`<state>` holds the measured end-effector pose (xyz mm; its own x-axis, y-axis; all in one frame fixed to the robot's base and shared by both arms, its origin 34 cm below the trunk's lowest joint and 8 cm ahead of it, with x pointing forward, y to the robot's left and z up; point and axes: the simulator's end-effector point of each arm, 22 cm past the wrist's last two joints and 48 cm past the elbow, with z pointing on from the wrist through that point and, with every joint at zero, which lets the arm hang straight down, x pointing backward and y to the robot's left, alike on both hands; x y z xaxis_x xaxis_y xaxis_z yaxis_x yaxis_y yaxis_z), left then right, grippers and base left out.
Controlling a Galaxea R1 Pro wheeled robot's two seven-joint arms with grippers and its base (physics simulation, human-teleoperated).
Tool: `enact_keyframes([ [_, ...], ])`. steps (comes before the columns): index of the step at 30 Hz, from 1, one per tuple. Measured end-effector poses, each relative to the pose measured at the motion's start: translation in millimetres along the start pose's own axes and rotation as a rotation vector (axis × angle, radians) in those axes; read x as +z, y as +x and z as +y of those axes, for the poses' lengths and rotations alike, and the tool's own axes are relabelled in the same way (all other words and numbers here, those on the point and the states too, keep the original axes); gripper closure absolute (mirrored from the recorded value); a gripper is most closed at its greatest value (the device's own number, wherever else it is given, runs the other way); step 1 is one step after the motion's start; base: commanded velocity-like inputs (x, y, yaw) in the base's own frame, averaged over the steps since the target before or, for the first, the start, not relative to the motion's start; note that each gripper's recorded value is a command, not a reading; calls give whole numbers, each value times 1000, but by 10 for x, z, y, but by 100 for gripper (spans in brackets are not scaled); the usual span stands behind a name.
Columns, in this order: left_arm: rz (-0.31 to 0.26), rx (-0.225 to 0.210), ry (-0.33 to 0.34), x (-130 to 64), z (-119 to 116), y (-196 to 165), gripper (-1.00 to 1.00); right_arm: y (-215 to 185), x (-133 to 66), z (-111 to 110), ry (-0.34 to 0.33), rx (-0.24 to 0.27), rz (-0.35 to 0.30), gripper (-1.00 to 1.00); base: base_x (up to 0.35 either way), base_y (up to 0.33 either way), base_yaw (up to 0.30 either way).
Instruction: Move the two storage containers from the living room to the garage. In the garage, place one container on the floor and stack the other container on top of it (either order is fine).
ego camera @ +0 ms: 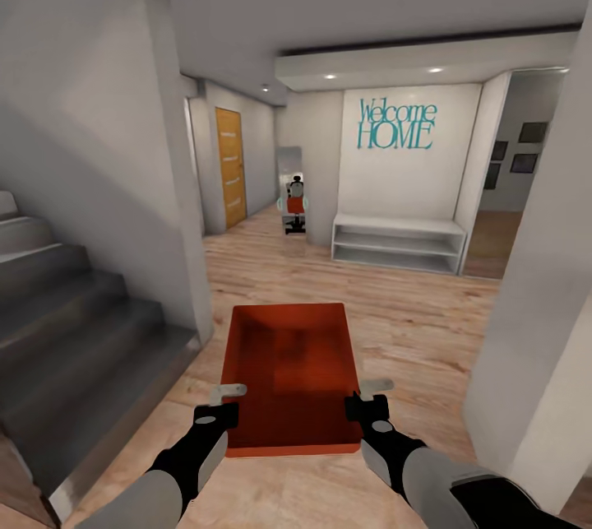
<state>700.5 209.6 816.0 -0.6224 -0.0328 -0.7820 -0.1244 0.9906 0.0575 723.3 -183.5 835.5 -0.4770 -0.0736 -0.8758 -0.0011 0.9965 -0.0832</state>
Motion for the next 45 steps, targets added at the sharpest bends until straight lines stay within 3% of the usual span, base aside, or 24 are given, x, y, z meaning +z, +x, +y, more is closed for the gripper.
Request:
enact_keyframes([
  [45, 1, 0, 0, 0, -1, 3, 100, 3, 0, 0, -1, 1, 1, 100, 322, 0, 0],
])
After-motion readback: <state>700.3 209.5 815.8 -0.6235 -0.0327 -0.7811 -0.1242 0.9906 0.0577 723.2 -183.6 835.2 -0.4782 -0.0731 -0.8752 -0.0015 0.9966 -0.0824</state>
